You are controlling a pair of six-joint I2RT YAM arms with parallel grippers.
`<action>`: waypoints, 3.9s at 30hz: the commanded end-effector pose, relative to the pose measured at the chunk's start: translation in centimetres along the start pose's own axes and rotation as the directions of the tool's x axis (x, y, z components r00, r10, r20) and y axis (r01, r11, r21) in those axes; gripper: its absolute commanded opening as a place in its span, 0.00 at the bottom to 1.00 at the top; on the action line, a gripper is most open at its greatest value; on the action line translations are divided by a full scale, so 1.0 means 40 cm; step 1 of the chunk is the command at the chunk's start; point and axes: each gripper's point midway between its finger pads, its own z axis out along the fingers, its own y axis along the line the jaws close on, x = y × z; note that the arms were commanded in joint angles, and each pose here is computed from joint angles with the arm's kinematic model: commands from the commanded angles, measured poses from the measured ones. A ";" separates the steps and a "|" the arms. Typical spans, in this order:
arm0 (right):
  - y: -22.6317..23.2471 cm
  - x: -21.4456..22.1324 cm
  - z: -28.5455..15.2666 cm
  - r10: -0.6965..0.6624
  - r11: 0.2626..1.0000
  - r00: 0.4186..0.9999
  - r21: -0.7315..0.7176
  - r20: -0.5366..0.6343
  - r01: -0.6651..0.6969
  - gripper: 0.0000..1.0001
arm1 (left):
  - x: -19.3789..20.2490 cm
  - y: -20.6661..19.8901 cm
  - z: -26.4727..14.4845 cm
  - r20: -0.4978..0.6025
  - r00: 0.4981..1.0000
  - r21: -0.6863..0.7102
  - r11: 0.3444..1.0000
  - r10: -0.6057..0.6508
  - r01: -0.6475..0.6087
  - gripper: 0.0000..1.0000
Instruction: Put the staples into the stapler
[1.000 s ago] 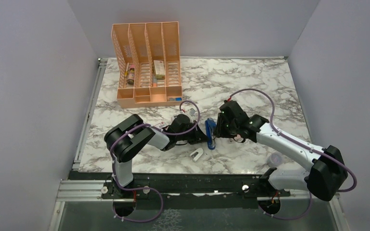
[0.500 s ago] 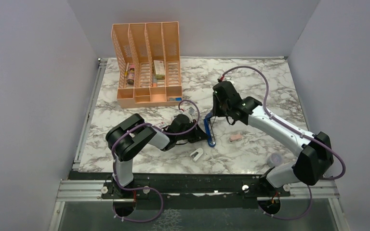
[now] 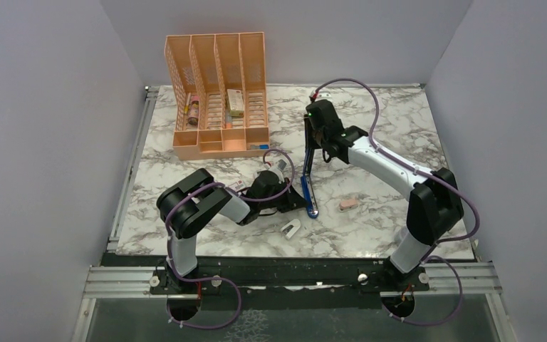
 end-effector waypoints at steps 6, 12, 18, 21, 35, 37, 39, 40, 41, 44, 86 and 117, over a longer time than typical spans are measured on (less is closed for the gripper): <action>0.049 0.016 0.041 0.006 0.997 0.999 -0.073 -0.046 -0.009 0.43 | 0.093 0.134 -0.015 -0.101 0.994 -0.153 0.987 0.029 -0.044 0.04; 0.055 0.023 0.072 0.032 0.997 0.995 -0.069 -0.096 -0.038 0.44 | 0.101 0.151 -0.021 -0.102 0.995 -0.174 0.984 0.013 -0.030 0.06; 0.072 -0.001 0.062 0.038 0.993 0.996 -0.104 -0.079 -0.046 0.53 | 0.103 0.152 -0.023 -0.103 0.995 -0.176 0.984 0.000 -0.018 0.09; 0.072 0.005 0.048 0.040 0.992 0.995 -0.114 -0.092 -0.050 0.59 | 0.103 0.155 -0.024 -0.102 0.995 -0.180 0.984 -0.011 -0.008 0.11; 0.058 0.146 -0.054 0.090 0.974 0.976 -0.186 -0.200 -0.128 0.76 | 0.102 0.173 -0.029 -0.099 0.993 -0.210 0.977 -0.071 0.049 0.21; 0.055 0.146 -0.062 0.091 0.974 0.976 -0.188 -0.196 -0.128 0.78 | 0.104 0.176 -0.031 -0.099 0.992 -0.215 0.975 -0.076 0.053 0.23; 0.055 0.158 -0.065 0.089 0.973 0.975 -0.192 -0.205 -0.129 0.79 | 0.103 0.179 -0.032 -0.097 0.992 -0.219 0.974 -0.081 0.058 0.26; 0.054 0.169 -0.065 0.089 0.973 0.973 -0.192 -0.214 -0.131 0.79 | 0.103 0.179 -0.033 -0.097 0.992 -0.218 0.974 -0.083 0.060 0.27; 0.051 0.185 -0.063 0.090 0.974 0.969 -0.185 -0.228 -0.134 0.79 | 0.100 0.175 -0.033 -0.093 0.992 -0.215 0.975 -0.083 0.061 0.27; 0.039 0.251 -0.053 0.103 0.980 0.948 -0.135 -0.301 -0.149 0.76 | 0.096 0.175 -0.037 -0.088 0.992 -0.220 0.973 -0.085 0.064 0.27; 0.014 0.409 0.073 -0.002 0.993 0.928 0.109 -0.372 0.046 0.36 | -0.125 0.121 -0.226 0.223 0.974 -0.438 0.896 0.030 0.073 0.71; 0.014 0.142 0.081 0.080 0.997 0.981 0.025 -0.175 -0.077 0.68 | -0.208 0.082 -0.276 0.195 0.966 -0.481 0.875 0.169 -0.056 0.72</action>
